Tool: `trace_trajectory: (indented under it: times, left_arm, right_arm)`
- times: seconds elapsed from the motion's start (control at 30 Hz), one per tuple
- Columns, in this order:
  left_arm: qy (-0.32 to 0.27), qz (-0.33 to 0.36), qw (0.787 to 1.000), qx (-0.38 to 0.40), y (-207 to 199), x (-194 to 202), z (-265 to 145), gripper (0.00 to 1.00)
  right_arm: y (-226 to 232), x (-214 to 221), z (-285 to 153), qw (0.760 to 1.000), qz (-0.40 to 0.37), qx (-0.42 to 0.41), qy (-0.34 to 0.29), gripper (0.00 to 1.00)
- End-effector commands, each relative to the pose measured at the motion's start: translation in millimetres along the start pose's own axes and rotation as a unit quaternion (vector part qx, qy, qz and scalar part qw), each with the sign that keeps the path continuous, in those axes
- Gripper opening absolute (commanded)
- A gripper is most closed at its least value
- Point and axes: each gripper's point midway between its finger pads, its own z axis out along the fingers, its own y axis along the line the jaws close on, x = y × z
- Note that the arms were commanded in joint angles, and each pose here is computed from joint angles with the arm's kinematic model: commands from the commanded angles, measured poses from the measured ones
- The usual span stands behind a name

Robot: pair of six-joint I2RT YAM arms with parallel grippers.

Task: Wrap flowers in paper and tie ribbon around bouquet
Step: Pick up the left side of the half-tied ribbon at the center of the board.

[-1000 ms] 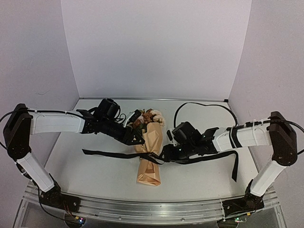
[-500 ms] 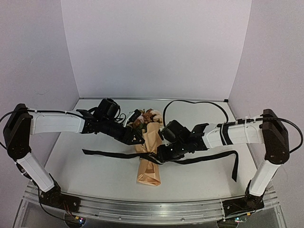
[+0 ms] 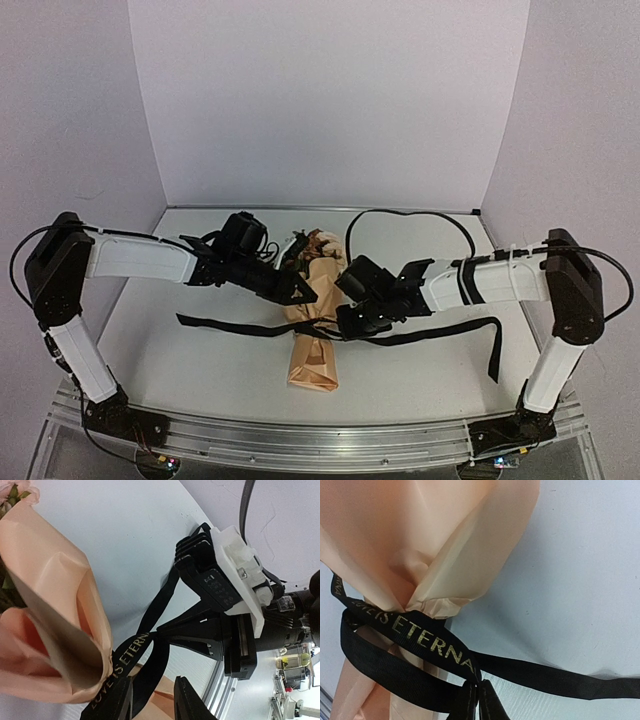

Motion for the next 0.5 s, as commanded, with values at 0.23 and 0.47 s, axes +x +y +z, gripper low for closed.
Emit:
trace_trajectory:
  times: [0.23, 0.47]
  left_arm:
    - [-0.001, -0.093, 0.994, -0.048, 65.0, 10.1, 44.1, 0.14]
    - [-0.013, -0.083, 0.995, -0.051, 60.7, 8.1, 35.5, 0.13]
  right_arm:
    - [-3.5, -12.7, -14.4, 0.999, 0.035, 0.014, -0.030, 0.00]
    - [1.9, -31.0, -32.4, 0.997, 0.044, 0.005, -0.060, 0.00]
